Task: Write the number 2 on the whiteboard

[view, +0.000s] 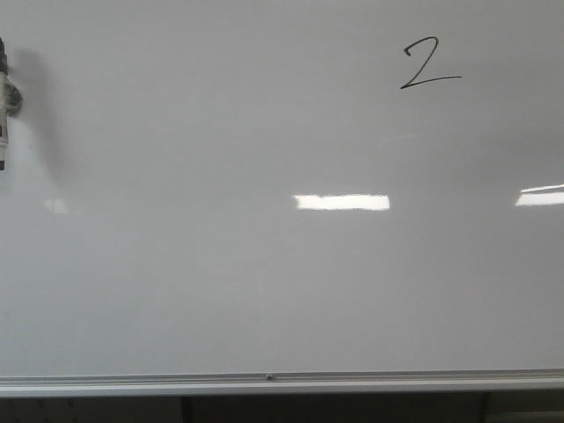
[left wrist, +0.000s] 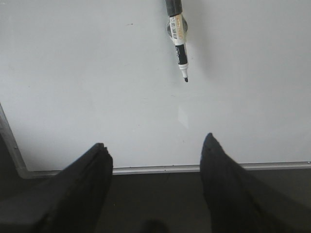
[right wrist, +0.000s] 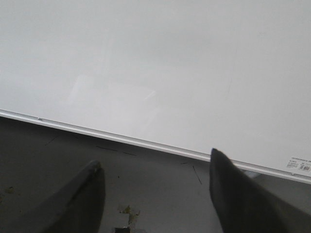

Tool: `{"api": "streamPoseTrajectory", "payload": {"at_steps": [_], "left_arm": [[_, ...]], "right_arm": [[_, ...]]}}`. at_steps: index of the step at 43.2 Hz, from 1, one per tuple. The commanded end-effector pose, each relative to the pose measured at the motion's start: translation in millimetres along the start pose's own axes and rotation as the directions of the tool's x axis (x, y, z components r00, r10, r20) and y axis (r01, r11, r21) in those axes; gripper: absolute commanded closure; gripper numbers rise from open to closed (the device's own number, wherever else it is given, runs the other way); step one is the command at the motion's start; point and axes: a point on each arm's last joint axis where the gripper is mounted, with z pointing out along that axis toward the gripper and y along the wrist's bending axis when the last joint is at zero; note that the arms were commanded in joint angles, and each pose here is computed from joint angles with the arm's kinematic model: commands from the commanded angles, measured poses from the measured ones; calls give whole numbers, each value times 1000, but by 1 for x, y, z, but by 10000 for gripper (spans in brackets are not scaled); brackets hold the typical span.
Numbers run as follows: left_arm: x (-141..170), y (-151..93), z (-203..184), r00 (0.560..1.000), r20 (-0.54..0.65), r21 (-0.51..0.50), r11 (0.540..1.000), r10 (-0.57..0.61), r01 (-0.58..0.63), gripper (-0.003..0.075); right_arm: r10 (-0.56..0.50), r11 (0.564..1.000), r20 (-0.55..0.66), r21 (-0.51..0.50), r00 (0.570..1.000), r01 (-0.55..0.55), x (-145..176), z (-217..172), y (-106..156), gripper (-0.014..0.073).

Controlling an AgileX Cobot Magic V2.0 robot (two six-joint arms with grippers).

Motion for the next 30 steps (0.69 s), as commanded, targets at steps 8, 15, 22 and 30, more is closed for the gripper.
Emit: {"api": "streamPoseTrajectory", "payload": {"at_steps": [8, 15, 22, 30], "left_arm": [[-12, -1, -1, 992, 123, 8, 1000, -2, 1, 340], [-13, -1, 1, 989, 150, 10, 1000, -2, 0, 473], [-12, -1, 3, 989, 149, 12, 1000, -3, 1, 619], [-12, -1, 2, 988, 155, 15, 1000, -5, 3, 727]], "right_arm": [[-7, 1000, 97, 20, 995, 5, -12, -4, -2, 109], [-7, 1000, 92, 20, 996, 5, -11, -4, -2, 243], [-7, 1000, 92, 20, 996, 5, -11, -4, -2, 482], [-7, 1000, 93, 20, 996, 5, -11, -4, -2, 665]]}}
